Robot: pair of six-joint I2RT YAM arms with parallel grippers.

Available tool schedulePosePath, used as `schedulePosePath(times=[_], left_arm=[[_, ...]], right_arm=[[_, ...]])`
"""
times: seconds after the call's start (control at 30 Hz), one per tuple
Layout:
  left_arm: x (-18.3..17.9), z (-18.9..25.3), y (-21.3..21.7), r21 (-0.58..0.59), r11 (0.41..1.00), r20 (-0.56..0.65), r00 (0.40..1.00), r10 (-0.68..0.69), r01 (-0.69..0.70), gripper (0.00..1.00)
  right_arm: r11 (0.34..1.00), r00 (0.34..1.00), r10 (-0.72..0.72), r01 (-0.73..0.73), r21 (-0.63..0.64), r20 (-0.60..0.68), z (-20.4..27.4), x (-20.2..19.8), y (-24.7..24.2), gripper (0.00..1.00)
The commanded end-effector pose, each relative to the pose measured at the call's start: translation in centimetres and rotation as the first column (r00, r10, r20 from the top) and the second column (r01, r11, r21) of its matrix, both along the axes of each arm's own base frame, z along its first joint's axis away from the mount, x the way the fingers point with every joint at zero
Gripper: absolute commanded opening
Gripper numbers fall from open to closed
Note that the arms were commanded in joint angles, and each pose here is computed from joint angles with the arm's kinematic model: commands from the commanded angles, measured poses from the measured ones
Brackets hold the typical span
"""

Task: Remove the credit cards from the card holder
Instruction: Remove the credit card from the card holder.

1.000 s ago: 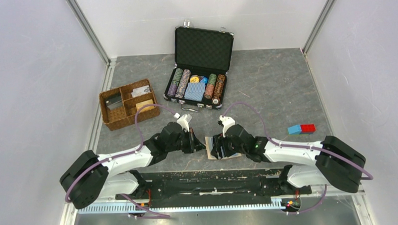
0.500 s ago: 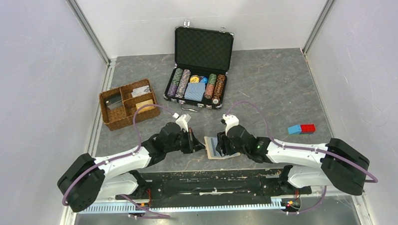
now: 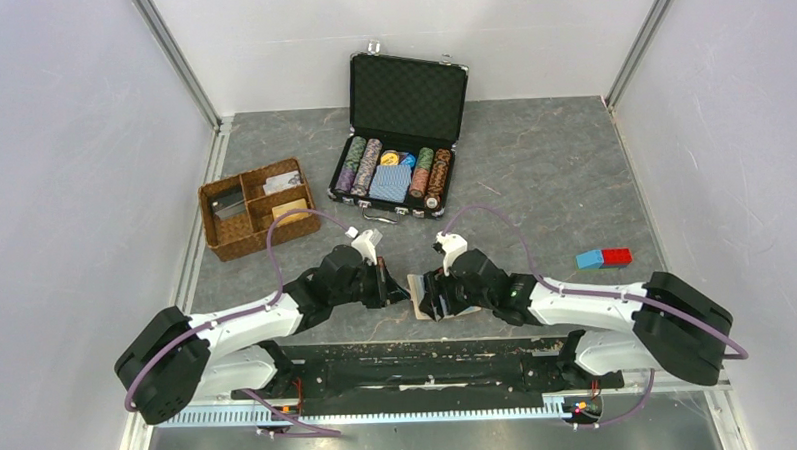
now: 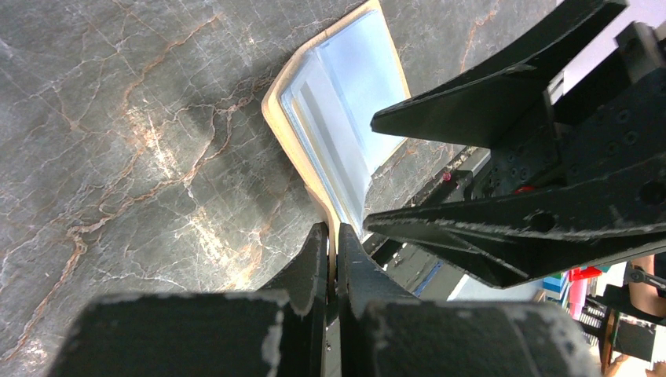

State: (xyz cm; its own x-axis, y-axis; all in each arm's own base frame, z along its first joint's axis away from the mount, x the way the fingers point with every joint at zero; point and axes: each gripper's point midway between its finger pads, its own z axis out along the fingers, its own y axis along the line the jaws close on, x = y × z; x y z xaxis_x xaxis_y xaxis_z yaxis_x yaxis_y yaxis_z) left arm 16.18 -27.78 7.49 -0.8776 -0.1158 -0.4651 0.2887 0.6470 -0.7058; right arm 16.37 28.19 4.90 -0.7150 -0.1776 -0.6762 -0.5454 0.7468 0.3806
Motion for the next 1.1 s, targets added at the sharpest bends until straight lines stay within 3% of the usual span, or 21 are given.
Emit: schedulePosePath(times=[0.0, 0.13, 0.37, 0.57, 1.07], left_arm=[[0.2, 1.1, -0.4, -0.033, 0.999, 0.014, 1.000, 0.013, -0.012, 0.02], [0.2, 1.2, -0.3, -0.035, 0.999, 0.018, 1.000, 0.015, -0.014, 0.02], [0.2, 1.0, -0.2, -0.028, 0.999, 0.018, 1.000, 0.017, -0.016, 0.02], [0.2, 0.8, 0.0, -0.015, 1.000, 0.020, 1.000, 0.018, -0.017, 0.02], [0.1, -1.0, 2.6, 0.121, 0.991, 0.048, 0.998, 0.047, -0.053, 0.02]], right_arm=[[0.998, 0.998, 0.058, -0.058, 0.017, -0.007, -0.1, -0.7, 1.1, 0.71], [0.998, 0.998, 0.061, -0.061, -0.001, -0.007, -0.6, -0.7, 1.0, 0.73], [0.997, 0.997, 0.072, -0.072, 0.008, -0.004, -0.6, -1.0, 1.0, 0.61], [0.998, 0.998, 0.057, -0.057, 0.027, 0.008, -0.2, -1.0, 0.7, 0.60], [0.994, 1.000, 0.023, -0.025, 0.102, 0.017, 1.0, -0.8, 0.3, 0.57]])
